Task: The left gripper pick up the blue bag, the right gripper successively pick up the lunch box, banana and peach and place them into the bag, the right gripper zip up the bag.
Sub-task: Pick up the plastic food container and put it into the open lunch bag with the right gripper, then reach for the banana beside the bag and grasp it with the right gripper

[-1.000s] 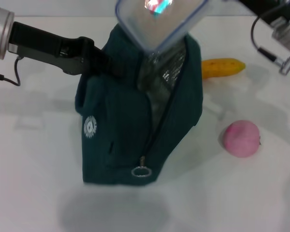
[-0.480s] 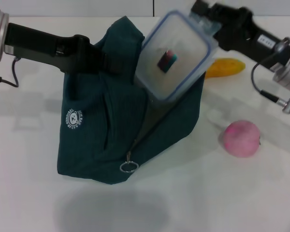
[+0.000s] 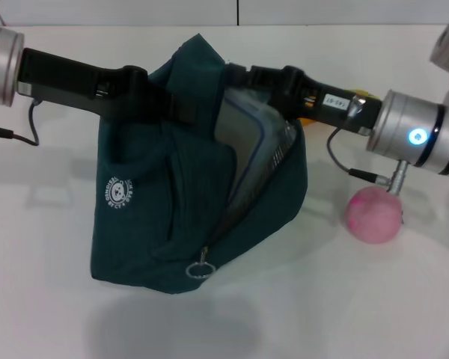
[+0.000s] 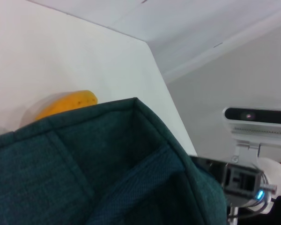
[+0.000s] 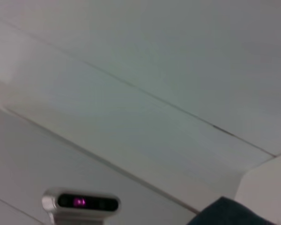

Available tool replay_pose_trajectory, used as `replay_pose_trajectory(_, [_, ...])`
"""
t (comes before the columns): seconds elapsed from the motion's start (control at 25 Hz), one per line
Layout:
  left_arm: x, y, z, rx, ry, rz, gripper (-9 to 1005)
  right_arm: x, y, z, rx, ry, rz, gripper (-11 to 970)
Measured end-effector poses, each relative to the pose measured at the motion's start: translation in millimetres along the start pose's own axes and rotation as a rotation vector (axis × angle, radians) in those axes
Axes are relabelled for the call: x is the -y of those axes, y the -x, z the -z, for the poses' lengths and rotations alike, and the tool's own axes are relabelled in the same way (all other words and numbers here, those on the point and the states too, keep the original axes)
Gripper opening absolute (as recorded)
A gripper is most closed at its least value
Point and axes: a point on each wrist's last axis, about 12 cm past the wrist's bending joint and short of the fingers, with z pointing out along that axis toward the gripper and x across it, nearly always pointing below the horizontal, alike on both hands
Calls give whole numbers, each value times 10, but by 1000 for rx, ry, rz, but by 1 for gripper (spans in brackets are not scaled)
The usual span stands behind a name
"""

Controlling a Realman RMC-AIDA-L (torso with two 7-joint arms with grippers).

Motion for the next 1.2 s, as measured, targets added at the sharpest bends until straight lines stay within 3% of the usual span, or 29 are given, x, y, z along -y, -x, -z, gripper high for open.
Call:
replay_pose_trajectory(0.28, [-65, -82, 50, 13, 5, 20, 38, 16, -1, 43, 44, -9, 71, 196])
replay_pose_trajectory(0.48, [-92, -121, 94, 32, 0, 18, 38, 73, -26, 257, 157, -27, 89, 202])
replay_pose_trajectory(0.68, [-113, -153, 134, 43, 2, 21, 37, 78, 84, 497, 259, -14, 102, 208])
replay_pose_trajectory(0.76, [-111, -151, 136, 44, 3, 19, 37, 54, 143, 603, 295, 1, 137, 444])
replay_pose_trajectory(0.96, [-109, -149, 140, 45, 3, 18, 37, 24, 475, 849, 277, -51, 324, 639])
replay_pose_trajectory(1.2, [-95, -135, 137, 43, 2, 13, 38, -87, 987, 760, 23, -140, 528, 885])
